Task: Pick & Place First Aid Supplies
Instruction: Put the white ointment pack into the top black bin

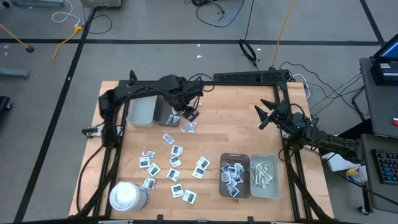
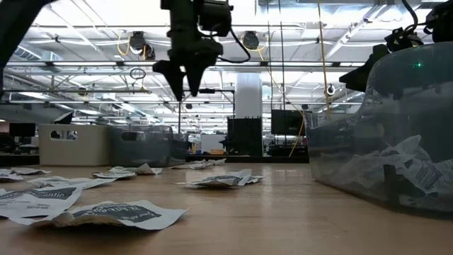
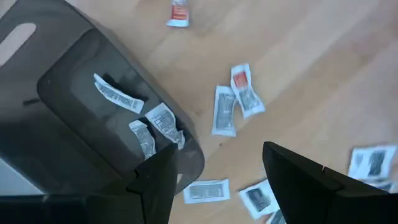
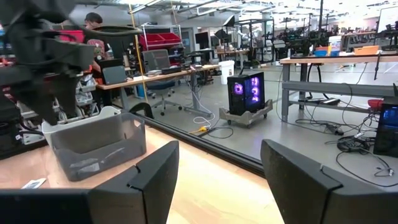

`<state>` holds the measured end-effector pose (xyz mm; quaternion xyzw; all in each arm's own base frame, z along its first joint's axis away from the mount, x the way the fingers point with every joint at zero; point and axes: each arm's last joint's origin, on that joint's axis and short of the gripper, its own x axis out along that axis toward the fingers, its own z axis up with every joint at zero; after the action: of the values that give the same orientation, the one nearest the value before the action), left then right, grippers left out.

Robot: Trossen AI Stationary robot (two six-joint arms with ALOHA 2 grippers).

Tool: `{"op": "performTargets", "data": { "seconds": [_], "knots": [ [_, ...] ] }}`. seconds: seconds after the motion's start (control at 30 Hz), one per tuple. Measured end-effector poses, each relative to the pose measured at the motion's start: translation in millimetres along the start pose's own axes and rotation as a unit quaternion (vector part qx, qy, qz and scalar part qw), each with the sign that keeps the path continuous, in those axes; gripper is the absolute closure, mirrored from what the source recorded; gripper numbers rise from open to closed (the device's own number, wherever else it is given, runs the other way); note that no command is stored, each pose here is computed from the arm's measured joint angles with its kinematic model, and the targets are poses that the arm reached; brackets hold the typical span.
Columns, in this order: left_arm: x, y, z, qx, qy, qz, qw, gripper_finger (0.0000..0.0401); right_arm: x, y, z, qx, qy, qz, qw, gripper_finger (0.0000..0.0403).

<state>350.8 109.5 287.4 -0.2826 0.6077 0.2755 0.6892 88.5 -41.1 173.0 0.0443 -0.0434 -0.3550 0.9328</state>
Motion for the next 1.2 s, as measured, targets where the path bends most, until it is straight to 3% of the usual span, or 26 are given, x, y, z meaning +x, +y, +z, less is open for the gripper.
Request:
{"op": "performTargets", "data": {
  "seconds": [0.37, 0.53, 0.83, 1.2],
  "knots": [
    [0, -11, 40, -0.082, -0.004, -0.001, 0.997, 0.0162, 0, 0, 0, 0.0, 0.0, 0.0, 1.0, 0.0183],
    [26, -29, 40, -0.093, 0.022, 0.013, 0.995, 0.0162, 0, 0, 0, 0.0, 0.001, 0.0, 1.0, 0.0179],
    [77, -54, 46, -0.059, 0.037, 0.027, 0.997, 0.0162, 0, 0, 0, 0.0, 0.0, 0.0, 1.0, 0.018],
    [114, -54, 54, -0.073, 0.047, 0.048, 0.995, 0.0162, 0, 0, 0, 0.0, 0.001, 0.0, 1.0, 0.0179]
  ]
}}
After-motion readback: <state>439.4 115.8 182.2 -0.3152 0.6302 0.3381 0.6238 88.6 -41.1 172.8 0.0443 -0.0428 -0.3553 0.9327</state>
